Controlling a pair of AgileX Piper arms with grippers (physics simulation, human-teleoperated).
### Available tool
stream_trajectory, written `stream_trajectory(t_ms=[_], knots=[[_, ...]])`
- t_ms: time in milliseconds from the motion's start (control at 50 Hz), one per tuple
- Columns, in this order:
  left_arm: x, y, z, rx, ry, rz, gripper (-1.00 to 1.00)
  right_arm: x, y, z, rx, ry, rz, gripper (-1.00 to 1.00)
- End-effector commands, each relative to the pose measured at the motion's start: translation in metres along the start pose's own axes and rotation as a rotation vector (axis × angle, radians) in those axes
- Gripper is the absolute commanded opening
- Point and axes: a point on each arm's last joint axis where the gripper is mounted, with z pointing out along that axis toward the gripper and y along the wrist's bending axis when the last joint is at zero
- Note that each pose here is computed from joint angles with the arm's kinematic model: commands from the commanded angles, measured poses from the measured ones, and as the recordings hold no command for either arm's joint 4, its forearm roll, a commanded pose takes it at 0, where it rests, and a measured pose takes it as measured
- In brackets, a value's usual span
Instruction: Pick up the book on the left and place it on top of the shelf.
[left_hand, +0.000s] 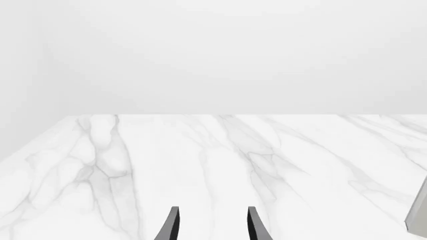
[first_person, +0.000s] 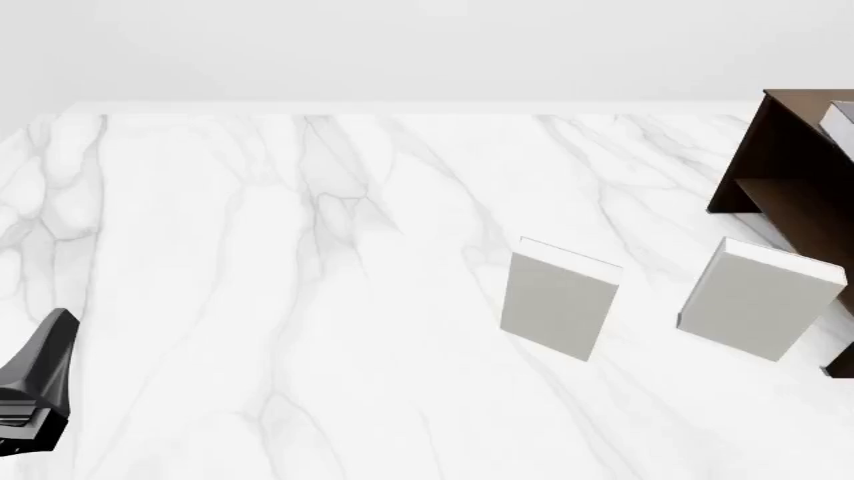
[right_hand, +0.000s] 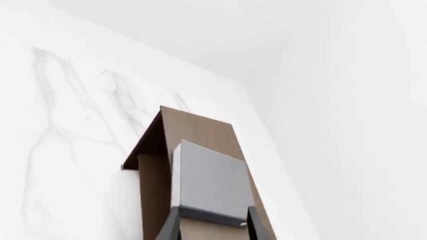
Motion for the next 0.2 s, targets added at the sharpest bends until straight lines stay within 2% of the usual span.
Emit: stream_trajectory(t_ms=[20,200], knots=[[0.0,0.0,0.0,0.0,0.0,0.0,1.0,-0.016,0.007,-0.006,-0.016,-0.083,0.062,1.0],[0.0,0.0,0.0,0.0,0.0,0.0,1.0,-0.03,0.01,-0.022,-0.027,-0.163,0.135,1.0]])
